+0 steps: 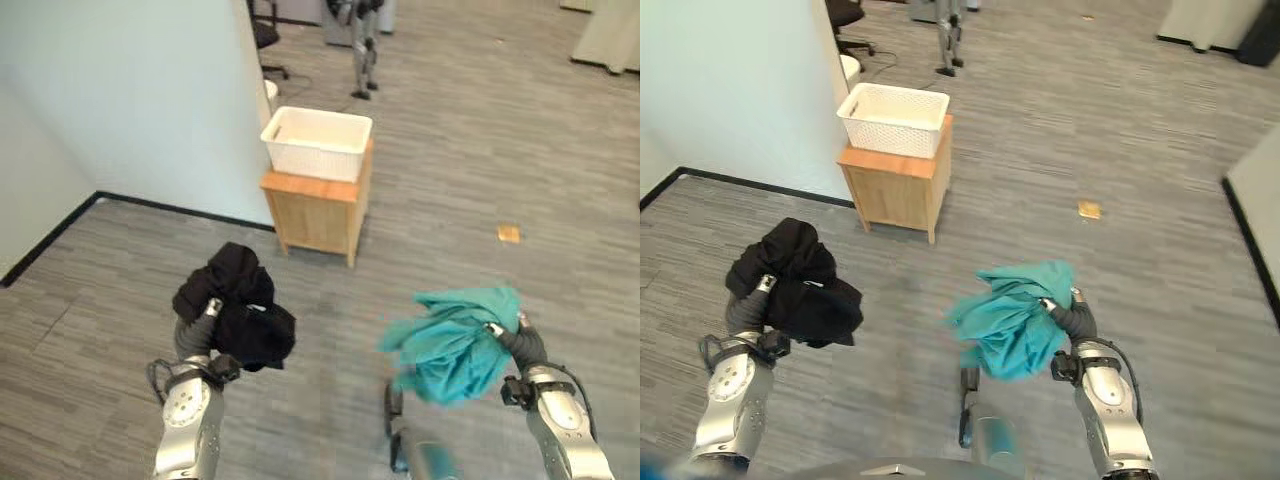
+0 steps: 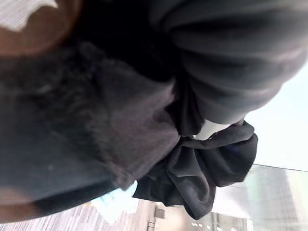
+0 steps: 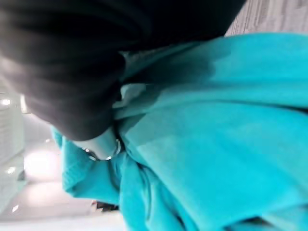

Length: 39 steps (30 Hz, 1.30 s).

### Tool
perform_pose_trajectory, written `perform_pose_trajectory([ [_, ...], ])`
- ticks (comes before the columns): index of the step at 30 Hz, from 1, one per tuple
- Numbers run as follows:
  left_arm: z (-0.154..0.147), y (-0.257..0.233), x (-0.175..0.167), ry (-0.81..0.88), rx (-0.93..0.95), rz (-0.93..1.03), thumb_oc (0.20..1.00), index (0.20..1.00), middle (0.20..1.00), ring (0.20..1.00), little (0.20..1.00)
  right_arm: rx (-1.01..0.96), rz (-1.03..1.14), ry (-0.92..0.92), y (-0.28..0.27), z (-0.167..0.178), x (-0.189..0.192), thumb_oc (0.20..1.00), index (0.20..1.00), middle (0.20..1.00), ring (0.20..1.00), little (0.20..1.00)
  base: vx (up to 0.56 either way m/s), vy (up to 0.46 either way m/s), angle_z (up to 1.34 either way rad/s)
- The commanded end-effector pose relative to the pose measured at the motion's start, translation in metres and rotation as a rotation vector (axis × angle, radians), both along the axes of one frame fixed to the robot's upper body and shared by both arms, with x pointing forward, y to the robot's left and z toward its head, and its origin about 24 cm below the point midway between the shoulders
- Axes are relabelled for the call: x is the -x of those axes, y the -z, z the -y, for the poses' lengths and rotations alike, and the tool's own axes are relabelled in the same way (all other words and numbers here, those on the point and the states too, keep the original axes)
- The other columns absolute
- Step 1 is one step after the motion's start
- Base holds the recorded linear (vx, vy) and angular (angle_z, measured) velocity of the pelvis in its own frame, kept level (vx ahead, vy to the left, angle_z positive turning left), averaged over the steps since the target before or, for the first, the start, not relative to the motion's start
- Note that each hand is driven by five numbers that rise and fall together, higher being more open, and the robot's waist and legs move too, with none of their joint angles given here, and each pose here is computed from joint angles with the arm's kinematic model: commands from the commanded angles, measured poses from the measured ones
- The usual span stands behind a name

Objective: Pick up bed clothes into laundry basket.

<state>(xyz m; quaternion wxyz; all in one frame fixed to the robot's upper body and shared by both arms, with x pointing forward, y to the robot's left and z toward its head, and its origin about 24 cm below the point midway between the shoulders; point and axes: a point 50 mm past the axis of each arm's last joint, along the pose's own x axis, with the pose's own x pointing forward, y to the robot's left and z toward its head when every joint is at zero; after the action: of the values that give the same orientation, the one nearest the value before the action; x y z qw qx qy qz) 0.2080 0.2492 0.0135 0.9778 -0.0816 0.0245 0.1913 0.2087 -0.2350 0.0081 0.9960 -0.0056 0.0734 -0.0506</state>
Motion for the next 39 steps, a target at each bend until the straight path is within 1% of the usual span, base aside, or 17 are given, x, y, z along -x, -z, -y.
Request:
perform_pose_trajectory([
  [1, -0.019, -0.045, -0.009, 0.017, -0.148, 0.183, 0.200, 0.200, 0.200, 0.200, 0.200, 0.051, 0.213, -0.042, -0.044, 0.004, -0.013, 0.200, 0.200, 0.200, 0.200, 0.200, 0.48, -0.199, -0.18],
  [2, -0.017, -0.043, -0.011, 0.018, -0.134, 0.176, 0.200, 0.200, 0.200, 0.200, 0.200, 0.054, 0.214, -0.043, -0.045, 0.005, -0.013, 0.200, 0.200, 0.200, 0.200, 0.200, 0.49, -0.314, -0.16],
  [3, -0.017, -0.046, -0.015, -0.007, -0.060, 0.216, 0.200, 0.200, 0.200, 0.200, 0.200, 0.024, 0.255, -0.043, -0.053, 0.005, -0.018, 0.200, 0.200, 0.200, 0.200, 0.200, 0.59, -0.432, 0.11],
  [6, -0.018, -0.048, -0.017, -0.014, -0.054, 0.223, 0.200, 0.200, 0.200, 0.200, 0.200, 0.041, 0.255, -0.008, -0.054, 0.012, -0.019, 0.200, 0.200, 0.200, 0.200, 0.200, 0.40, -0.308, 0.32],
  [10, -0.012, -0.046, -0.022, -0.011, 0.021, 0.242, 0.200, 0.200, 0.200, 0.200, 0.200, 0.063, 0.307, 0.029, -0.067, 0.019, -0.023, 0.200, 0.200, 0.200, 0.200, 0.200, 0.38, -0.063, 0.09],
  [15, -0.011, -0.032, -0.016, -0.027, 0.036, 0.186, 0.200, 0.200, 0.200, 0.200, 0.200, 0.125, 0.335, 0.011, -0.075, 0.016, -0.025, 0.200, 0.200, 0.200, 0.200, 0.200, 0.42, 0.079, 0.17],
  [20, -0.013, -0.032, -0.011, -0.022, 0.005, 0.179, 0.200, 0.200, 0.200, 0.200, 0.200, 0.132, 0.337, -0.020, -0.077, 0.010, -0.028, 0.200, 0.200, 0.200, 0.200, 0.200, 0.31, 0.090, -0.07],
  [27, -0.023, -0.038, -0.010, -0.030, -0.053, 0.171, 0.200, 0.200, 0.200, 0.200, 0.200, 0.233, 0.424, 0.057, -0.099, 0.016, -0.042, 0.200, 0.200, 0.200, 0.200, 0.200, 0.27, 0.231, 0.00],
  [28, -0.021, -0.044, -0.014, 0.003, -0.081, 0.186, 0.200, 0.200, 0.200, 0.200, 0.200, 0.272, 0.455, 0.114, -0.108, 0.027, -0.042, 0.200, 0.200, 0.200, 0.200, 0.200, 0.22, 0.148, 0.02],
  [30, -0.019, -0.047, -0.016, 0.027, -0.098, 0.193, 0.200, 0.200, 0.200, 0.200, 0.200, 0.287, 0.488, 0.131, -0.116, 0.029, -0.043, 0.200, 0.200, 0.200, 0.200, 0.200, 0.27, 0.072, 0.28],
  [32, -0.016, -0.053, -0.020, 0.055, -0.113, 0.217, 0.200, 0.200, 0.200, 0.200, 0.200, 0.258, 0.540, 0.140, -0.127, 0.031, -0.045, 0.200, 0.200, 0.200, 0.200, 0.200, 0.25, -0.032, 0.57],
  [33, -0.014, -0.055, -0.022, 0.066, -0.107, 0.226, 0.200, 0.200, 0.200, 0.200, 0.200, 0.166, 0.563, 0.104, -0.130, 0.028, -0.049, 0.200, 0.200, 0.200, 0.200, 0.200, 0.24, -0.111, 0.42],
  [34, -0.010, -0.054, -0.024, 0.086, -0.099, 0.225, 0.200, 0.200, 0.200, 0.200, 0.200, 0.143, 0.569, 0.066, -0.133, 0.028, -0.052, 0.200, 0.200, 0.200, 0.200, 0.200, 0.33, -0.199, 0.50],
  [35, -0.004, -0.053, -0.027, 0.142, -0.112, 0.207, 0.200, 0.200, 0.200, 0.200, 0.200, 0.261, 0.518, 0.063, -0.141, 0.043, -0.053, 0.200, 0.200, 0.200, 0.200, 0.200, 0.27, -0.155, 0.64],
  [36, -0.004, -0.053, -0.027, 0.144, -0.111, 0.205, 0.200, 0.200, 0.200, 0.200, 0.200, 0.261, 0.514, 0.064, -0.140, 0.044, -0.052, 0.200, 0.200, 0.200, 0.200, 0.200, 0.18, -0.099, 0.75],
  [38, -0.002, -0.045, -0.025, 0.145, -0.091, 0.186, 0.200, 0.200, 0.200, 0.200, 0.200, 0.265, 0.577, -0.012, -0.155, 0.034, -0.053, 0.200, 0.200, 0.200, 0.200, 0.200, 0.16, -0.062, 0.99],
  [39, 0.003, -0.035, -0.020, 0.163, -0.043, 0.160, 0.200, 0.200, 0.200, 0.200, 0.200, 0.317, 0.626, -0.012, -0.174, 0.038, -0.060, 0.200, 0.200, 0.200, 0.200, 0.200, 0.17, -0.079, 0.67],
])
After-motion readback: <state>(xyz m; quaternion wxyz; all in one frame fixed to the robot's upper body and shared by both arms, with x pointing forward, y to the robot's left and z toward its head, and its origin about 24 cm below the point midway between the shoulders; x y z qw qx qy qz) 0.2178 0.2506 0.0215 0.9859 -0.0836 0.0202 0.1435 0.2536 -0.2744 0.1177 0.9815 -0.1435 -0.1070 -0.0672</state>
